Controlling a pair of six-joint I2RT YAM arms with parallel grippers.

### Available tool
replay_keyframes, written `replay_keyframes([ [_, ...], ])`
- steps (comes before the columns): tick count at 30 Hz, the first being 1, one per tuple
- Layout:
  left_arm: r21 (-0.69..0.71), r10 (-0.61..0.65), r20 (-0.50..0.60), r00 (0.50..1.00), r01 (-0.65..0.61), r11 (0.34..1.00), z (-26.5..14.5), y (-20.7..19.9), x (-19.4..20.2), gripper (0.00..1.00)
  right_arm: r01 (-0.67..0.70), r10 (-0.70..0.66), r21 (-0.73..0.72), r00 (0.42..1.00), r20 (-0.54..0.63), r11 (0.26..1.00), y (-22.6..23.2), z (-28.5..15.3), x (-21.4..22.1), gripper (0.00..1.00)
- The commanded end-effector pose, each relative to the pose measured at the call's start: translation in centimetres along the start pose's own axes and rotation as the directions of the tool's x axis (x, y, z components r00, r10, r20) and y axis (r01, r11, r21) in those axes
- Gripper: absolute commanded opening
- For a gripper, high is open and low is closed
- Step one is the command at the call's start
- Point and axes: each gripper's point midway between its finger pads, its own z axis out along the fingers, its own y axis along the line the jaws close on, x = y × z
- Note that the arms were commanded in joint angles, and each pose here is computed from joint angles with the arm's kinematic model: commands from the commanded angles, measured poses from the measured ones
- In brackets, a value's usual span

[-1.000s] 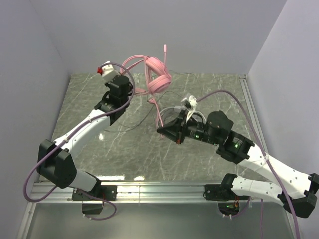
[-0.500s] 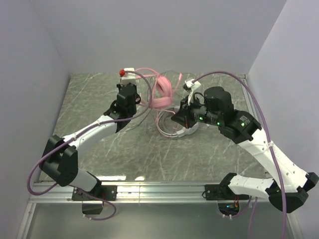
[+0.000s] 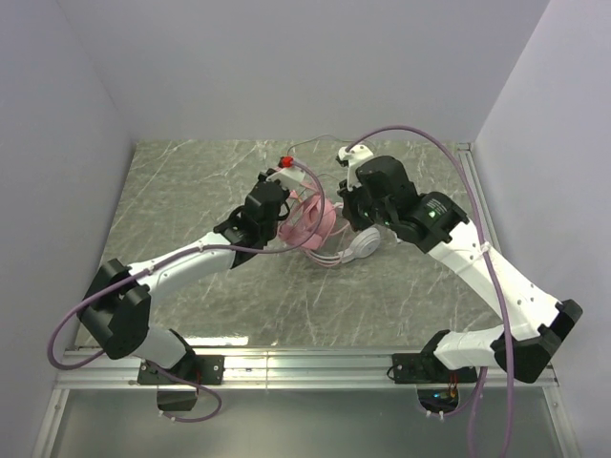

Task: Wrap the headphones
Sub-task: Wrap the headphone cable with the right arm

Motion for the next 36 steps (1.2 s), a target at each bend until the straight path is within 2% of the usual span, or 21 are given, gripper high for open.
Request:
replay_keyframes([
  [1,0.051,-0.022,0.064,0.998,0.019,0.998,-1.9,1.0,-2.6,0.00,0.005,-0.013,0.133,0.998,0.062,0.991,-2.8,-0.7,-2.2,0.00],
  [9,0.307,-0.094,0.043,0.995,0.077,0.949,-6.2,-0.4,-3.7,0.00,0.027,-0.042,0.194,0.997,0.072,0.981,-4.5,1.3,-2.3,0.00],
  [18,0.605,-0.158,0.030,0.987,0.107,0.789,-12.7,-1.8,-5.8,0.00,0.029,-0.039,0.168,0.997,0.061,0.985,-4.1,4.6,-1.5,0.00],
  [21,0.635,-0.187,0.026,0.982,0.128,0.762,-14.2,-1.3,-6.5,0.00,0.026,-0.036,0.146,0.997,0.066,0.989,-3.7,5.2,-1.1,0.00],
  [27,0.627,-0.212,0.019,0.977,0.153,0.763,-15.5,0.3,-7.3,0.00,0.021,-0.031,0.128,0.997,0.076,0.992,-3.7,5.9,-0.4,0.00],
  [31,0.652,-0.199,0.007,0.980,0.147,0.744,-16.1,0.2,-7.3,0.00,0.020,-0.030,0.124,0.997,0.074,0.992,-3.6,6.2,-0.1,0.05],
  [36,0.629,-0.191,-0.020,0.981,0.161,0.760,-15.7,0.4,-6.7,0.00,0.023,-0.031,0.127,0.997,0.065,0.992,-3.7,6.3,0.3,0.10],
])
